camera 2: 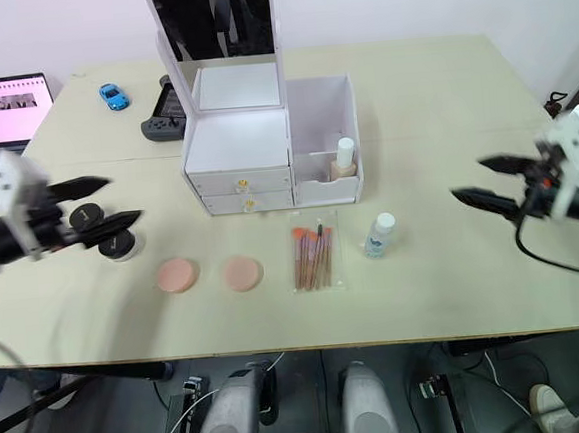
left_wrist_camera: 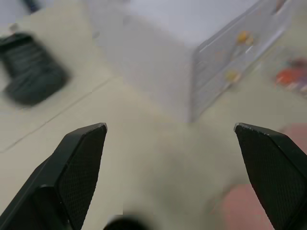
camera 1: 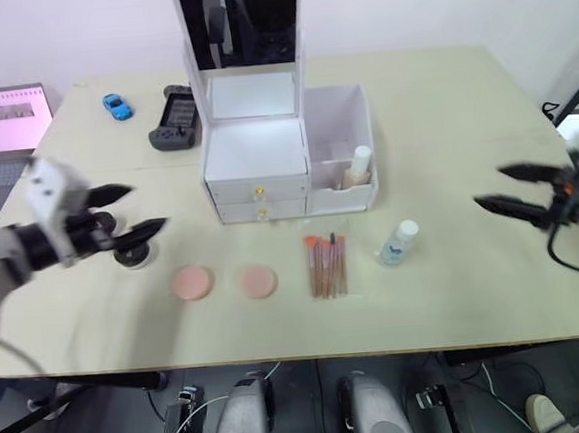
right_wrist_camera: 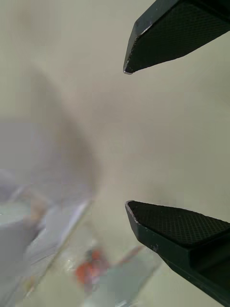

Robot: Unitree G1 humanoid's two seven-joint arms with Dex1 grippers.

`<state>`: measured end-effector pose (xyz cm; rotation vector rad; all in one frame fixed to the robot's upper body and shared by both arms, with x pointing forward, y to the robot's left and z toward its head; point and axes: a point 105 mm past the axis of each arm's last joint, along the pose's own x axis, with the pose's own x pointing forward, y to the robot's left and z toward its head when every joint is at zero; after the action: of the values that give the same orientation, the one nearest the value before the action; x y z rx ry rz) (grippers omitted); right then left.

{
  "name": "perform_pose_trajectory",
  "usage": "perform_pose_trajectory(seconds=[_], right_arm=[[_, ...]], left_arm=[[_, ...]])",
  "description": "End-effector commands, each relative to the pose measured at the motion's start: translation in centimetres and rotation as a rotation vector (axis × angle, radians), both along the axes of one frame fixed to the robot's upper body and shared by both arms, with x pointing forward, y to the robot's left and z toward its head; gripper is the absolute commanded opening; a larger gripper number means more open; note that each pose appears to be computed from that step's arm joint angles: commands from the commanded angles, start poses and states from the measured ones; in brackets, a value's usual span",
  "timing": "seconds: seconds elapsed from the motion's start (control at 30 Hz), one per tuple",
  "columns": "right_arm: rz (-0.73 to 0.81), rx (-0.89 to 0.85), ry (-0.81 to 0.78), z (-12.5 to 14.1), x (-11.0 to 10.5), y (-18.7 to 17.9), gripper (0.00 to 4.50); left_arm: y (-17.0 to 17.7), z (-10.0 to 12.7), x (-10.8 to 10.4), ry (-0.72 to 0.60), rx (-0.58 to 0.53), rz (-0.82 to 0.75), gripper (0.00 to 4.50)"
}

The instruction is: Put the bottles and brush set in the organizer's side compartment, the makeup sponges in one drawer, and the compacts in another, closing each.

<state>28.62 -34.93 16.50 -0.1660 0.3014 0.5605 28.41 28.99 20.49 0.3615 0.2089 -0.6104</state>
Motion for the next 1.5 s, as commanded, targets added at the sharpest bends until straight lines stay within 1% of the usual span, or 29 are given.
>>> perform_pose_trajectory(seconds=[0.03, 0.1, 0.17, 0.2, 0.27, 0.43, 0.5, 0.6, 0.67, 0.73, 0.8, 0.87, 0.9, 1.0, 1.1, 1.2, 1.3, 1.37, 1.4, 1.5], right_arm=[[-0.053, -0.033, -0.099, 1.6, -0.4, -2.2, 4.48], [-0.094, -0.037, -0.102, 1.2, -0.4, -3.3, 4.48], [-0.103, -0.048, -0.109, 1.2, -0.2, -3.7, 4.48], [-0.113, -0.044, -0.125, 1.6, 0.0, -3.8, 4.48], [-0.122, -0.039, -0.152, 2.4, 0.5, -3.8, 4.48], [-0.091, -0.087, -0.178, 3.8, 1.1, -3.2, 4.48], [-0.029, -0.099, -0.196, 4.7, 1.2, -1.7, 4.48], [0.084, -0.128, -0.160, 5.3, 0.5, 0.7, 4.48], [0.213, -0.149, -0.126, 6.3, -1.4, 3.2, 4.48], [0.295, -0.169, -0.096, 6.5, -2.9, 5.3, 4.48], [0.330, -0.208, -0.094, 6.1, -3.7, 6.9, 4.48], [0.345, -0.207, -0.071, 5.5, -4.4, 8.1, 4.48], [0.345, -0.203, -0.070, 5.4, -4.4, 8.6, 4.48], [0.329, -0.156, -0.092, 4.8, -4.0, 10.4, 4.48], [0.328, -0.160, -0.079, 3.2, -3.6, 12.2, 4.48], [0.331, -0.159, -0.053, 2.2, -3.6, 13.1, 4.48], [0.312, -0.092, -0.044, 1.9, -2.9, 13.7, 4.48], [0.306, -0.101, -0.067, 1.9, -2.3, 13.9, 3.95], [0.308, -0.112, -0.080, 1.9, -1.9, 14.1, 3.62], [0.328, -0.115, -0.080, 1.6, -1.5, 14.6, 3.62]], left_arm=[[2.3, 1.3, -1.8, -0.025, 0.063, 0.007, 4.50], [3.6, 1.3, -2.5, -0.011, 0.081, 0.030, 4.50], [4.0, 1.4, -2.6, -0.013, 0.080, 0.036, 4.50], [4.0, 1.6, -2.4, -0.022, 0.070, 0.035, 4.50], [3.6, 1.7, -1.9, -0.035, 0.059, 0.028, 4.50], [0.5, 2.9, -0.3, -0.068, 0.016, -0.074, 4.50], [-1.7, 3.6, 0.3, -0.079, -0.008, -0.162, 4.50], [-5.2, 4.3, 0.8, -0.081, -0.020, -0.297, 4.50], [-9.4, 4.5, 0.5, -0.055, -0.059, -0.468, 4.50], [-12.7, 3.8, -0.6, 0.000, -0.040, -0.631, 4.50], [-14.9, 3.6, -1.0, 0.026, -0.045, -0.718, 4.50], [-16.8, 3.5, -1.1, 0.025, -0.051, -0.784, 4.50], [-17.7, 3.6, -1.2, 0.012, -0.052, -0.814, 4.50], [-19.9, 4.7, -1.0, -0.027, -0.120, -0.866, 4.50], [-21.1, 4.4, -1.3, -0.019, -0.117, -0.909, 4.50], [-21.6, 4.2, -1.2, -0.018, -0.122, -0.914, 4.50], [-21.7, 4.1, -0.9, -0.027, -0.125, -0.900, 4.50], [-21.5, 3.7, -0.9, -0.024, -0.107, -0.886, 4.50], [-21.4, 3.4, -1.2, -0.011, -0.094, -0.894, 4.50], [-21.3, 3.3, -1.5, -0.007, -0.083, -0.896, 4.50]])
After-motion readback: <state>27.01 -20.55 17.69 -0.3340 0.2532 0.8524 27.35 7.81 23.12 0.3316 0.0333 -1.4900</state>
